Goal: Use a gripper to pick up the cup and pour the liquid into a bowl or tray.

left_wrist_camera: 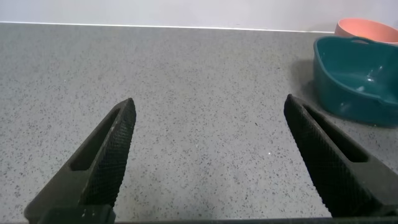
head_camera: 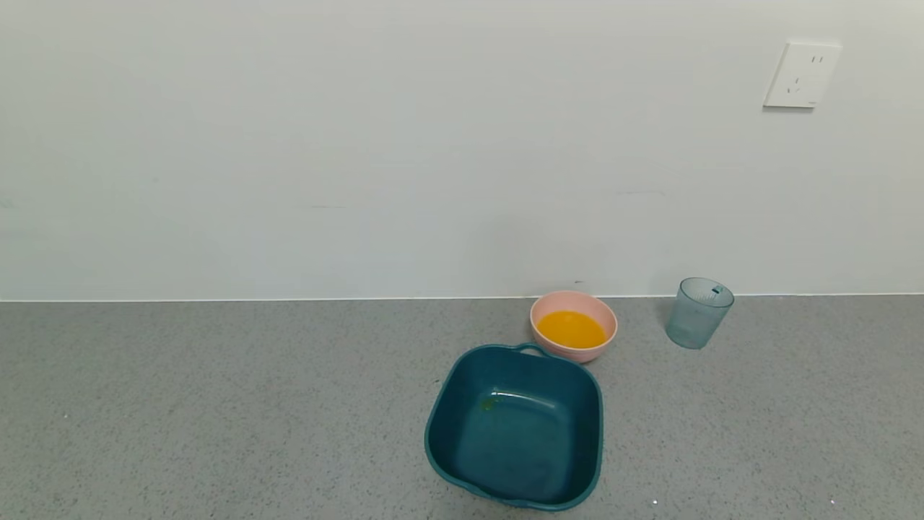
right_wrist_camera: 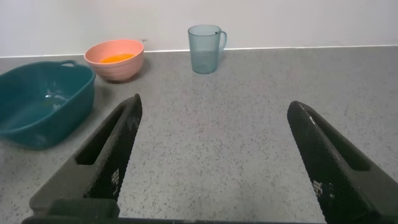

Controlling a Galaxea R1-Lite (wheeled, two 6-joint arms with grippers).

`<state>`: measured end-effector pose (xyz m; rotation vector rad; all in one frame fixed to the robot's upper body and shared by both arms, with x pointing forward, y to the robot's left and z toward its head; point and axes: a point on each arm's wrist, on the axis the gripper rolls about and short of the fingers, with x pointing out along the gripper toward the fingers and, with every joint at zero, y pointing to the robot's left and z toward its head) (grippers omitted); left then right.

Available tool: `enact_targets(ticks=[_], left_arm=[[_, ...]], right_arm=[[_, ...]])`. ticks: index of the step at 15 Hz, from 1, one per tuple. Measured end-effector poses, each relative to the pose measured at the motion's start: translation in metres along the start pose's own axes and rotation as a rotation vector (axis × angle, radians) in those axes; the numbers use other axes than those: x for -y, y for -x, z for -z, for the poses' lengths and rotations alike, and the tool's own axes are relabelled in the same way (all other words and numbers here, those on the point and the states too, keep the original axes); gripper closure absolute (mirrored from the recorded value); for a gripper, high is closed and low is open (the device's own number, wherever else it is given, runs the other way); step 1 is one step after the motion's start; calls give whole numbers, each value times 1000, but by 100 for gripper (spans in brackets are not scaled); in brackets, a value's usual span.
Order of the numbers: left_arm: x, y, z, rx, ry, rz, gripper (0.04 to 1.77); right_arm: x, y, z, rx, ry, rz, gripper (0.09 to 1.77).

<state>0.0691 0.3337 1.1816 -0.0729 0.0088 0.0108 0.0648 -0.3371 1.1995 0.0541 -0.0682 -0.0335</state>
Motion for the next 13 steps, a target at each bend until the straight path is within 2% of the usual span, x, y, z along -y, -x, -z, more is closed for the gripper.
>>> enact_targets(ticks=[3,13], left_arm=[[0,0,0,0,0,0,9],[0,0,0,0,0,0,9]], right_arm=[[0,-3,13,-41,8,-14,16],[0,-3,16,-55,8,-17,16]])
